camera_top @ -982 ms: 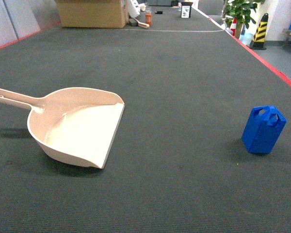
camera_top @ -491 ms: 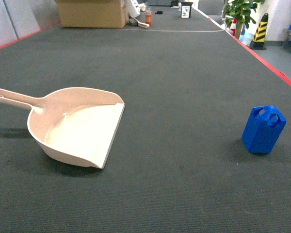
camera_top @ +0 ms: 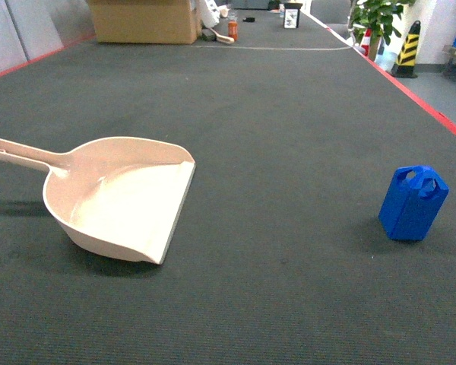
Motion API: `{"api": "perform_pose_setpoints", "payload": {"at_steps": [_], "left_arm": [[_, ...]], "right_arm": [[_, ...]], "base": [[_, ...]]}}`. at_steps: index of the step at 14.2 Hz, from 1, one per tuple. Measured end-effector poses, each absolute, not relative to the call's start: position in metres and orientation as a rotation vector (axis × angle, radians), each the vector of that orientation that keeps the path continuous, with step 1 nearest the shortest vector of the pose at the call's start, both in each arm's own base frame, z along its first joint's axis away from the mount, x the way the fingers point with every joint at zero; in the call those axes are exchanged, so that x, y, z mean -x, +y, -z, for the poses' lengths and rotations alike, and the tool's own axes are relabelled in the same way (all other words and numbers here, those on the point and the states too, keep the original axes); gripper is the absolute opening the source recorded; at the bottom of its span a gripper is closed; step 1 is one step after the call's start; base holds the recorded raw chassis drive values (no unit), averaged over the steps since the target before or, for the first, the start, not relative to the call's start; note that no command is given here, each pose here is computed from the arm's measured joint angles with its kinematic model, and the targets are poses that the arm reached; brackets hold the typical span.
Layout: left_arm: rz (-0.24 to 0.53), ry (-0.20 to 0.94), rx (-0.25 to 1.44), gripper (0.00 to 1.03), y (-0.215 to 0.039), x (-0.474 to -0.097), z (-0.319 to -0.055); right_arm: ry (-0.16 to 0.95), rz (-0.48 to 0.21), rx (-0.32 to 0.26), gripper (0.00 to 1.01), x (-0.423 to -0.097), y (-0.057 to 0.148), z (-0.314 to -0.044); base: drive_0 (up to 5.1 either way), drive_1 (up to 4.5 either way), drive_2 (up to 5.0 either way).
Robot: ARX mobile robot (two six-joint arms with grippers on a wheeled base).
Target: Place part in tray to right shelf
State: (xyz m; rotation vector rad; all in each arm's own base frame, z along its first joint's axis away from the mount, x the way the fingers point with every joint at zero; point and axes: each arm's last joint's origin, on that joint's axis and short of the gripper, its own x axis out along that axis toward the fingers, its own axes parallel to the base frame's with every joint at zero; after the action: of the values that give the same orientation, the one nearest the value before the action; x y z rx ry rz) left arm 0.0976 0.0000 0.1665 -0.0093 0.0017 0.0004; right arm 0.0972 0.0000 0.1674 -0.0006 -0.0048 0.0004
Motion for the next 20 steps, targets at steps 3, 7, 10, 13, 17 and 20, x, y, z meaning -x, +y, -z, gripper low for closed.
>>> {"api": "perform_pose_setpoints", "payload": {"at_steps": [3, 7, 10, 13, 17, 20], "left_arm": [[0.0, 0.002, 0.009, 0.98, 0.0, -0.098, -0.166], [0.0, 0.002, 0.009, 0.98, 0.0, -0.098, -0.166], [-0.028, 0.083, 0.031, 0.98, 0.0, -0.099, -0.163], [0.01, 0.105, 0.289, 0.98, 0.01, -0.119, -0.171], [0.014, 0.118, 0.687, 0.98, 0.033, -0.173, -0.168], [0.03, 0.113, 0.81, 0.98, 0.043, -0.212, -0.163]], "right_arm": [[-0.005, 0.0, 0.001, 0.98, -0.097, 0.0, -0.167], [-0.005, 0.0, 0.001, 0.98, -0.097, 0.0, -0.167], [-0.004, 0.0, 0.001, 0.98, -0.097, 0.0, -0.167], [-0.004, 0.0, 0.001, 0.98, -0.097, 0.0, -0.167], [-0.005, 0.0, 0.001, 0.98, -0.097, 0.0, -0.167], [-0.004, 0.0, 0.001, 0.98, -0.097, 0.0, -0.167]], "base": [[0.0, 0.0, 0.0], [0.0, 0.0, 0.0], [0.0, 0.0, 0.0], [0.0, 0.0, 0.0], [0.0, 0.0, 0.0], [0.0, 0.0, 0.0]]}}
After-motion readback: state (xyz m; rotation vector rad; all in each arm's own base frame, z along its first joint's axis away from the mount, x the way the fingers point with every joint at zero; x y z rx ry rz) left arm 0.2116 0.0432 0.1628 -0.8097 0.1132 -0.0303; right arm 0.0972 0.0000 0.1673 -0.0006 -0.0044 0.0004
